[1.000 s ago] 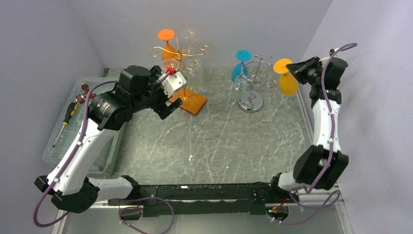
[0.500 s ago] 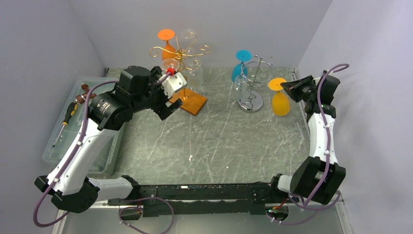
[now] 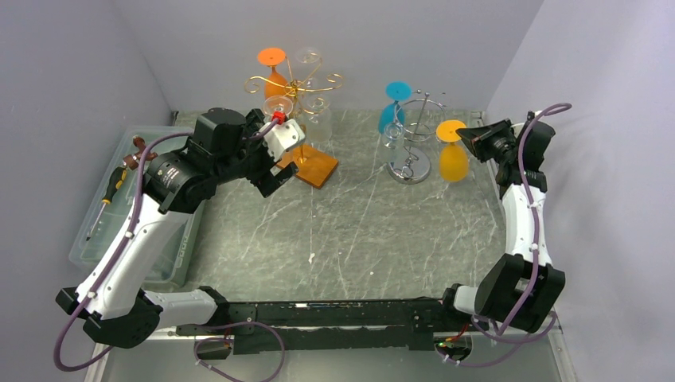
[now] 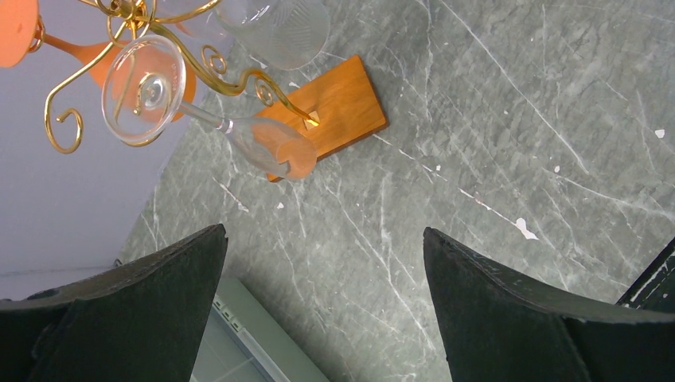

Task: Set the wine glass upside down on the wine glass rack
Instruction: Turn the wine glass upside down at the wine rack.

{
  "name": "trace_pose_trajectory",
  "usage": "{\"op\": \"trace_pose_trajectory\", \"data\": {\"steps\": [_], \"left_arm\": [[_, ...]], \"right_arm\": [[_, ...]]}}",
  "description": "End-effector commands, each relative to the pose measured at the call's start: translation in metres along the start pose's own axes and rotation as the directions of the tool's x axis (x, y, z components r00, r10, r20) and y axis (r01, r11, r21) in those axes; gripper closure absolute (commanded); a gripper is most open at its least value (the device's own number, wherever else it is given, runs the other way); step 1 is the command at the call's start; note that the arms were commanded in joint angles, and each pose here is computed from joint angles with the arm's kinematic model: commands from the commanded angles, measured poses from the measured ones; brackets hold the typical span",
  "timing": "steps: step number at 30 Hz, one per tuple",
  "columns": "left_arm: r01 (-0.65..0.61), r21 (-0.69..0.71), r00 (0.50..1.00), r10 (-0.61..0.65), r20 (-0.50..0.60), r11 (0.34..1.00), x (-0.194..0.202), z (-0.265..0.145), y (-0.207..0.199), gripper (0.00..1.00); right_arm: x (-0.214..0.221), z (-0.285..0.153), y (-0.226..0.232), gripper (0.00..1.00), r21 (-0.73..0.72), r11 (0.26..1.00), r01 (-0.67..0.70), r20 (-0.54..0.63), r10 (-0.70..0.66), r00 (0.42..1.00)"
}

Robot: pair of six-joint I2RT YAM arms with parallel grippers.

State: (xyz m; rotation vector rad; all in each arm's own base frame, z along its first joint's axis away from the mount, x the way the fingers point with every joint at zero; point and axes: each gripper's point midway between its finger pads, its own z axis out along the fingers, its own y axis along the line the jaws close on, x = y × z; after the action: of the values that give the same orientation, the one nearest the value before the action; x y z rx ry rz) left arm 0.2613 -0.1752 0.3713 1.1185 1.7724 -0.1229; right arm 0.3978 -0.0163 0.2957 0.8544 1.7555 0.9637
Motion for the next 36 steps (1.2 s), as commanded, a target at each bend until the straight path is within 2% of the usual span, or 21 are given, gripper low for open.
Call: {"op": "trace_pose_trajectory", "data": {"steps": [1,29,31,34,36], "left_arm": [[0.002,-0.006,0.998,-0.002,0.055,1.000,-0.011,-0.008,0.001,0.01],[-0.001,0.007,0.998,0.001,0.060,1.000,-0.010,-0.007,-0.002,0.01],[0.000,0.008,0.998,0.000,0.062,1.000,-0.011,-0.007,-0.003,0.01],[0.000,0.011,0.998,0.000,0.063,1.000,-0.011,-0.007,-0.003,0.01],[0.001,0.012,0.998,-0.002,0.065,1.000,-0.012,-0.007,-0.003,0.01]], "right_arm": [[-0.003,0.003,0.018,1.00,-0.071,0.997,0.019,0.006,-0.019,1.000],[0.012,0.023,0.005,0.99,-0.082,0.997,-0.007,-0.032,0.005,0.999],[0.012,0.023,0.006,0.88,-0.077,0.997,0.005,-0.034,-0.007,0.999],[0.013,0.020,0.005,0.60,-0.049,0.998,0.025,-0.033,-0.027,0.999],[0.012,0.018,0.004,0.47,-0.030,0.999,0.042,-0.034,-0.043,0.998]]}}
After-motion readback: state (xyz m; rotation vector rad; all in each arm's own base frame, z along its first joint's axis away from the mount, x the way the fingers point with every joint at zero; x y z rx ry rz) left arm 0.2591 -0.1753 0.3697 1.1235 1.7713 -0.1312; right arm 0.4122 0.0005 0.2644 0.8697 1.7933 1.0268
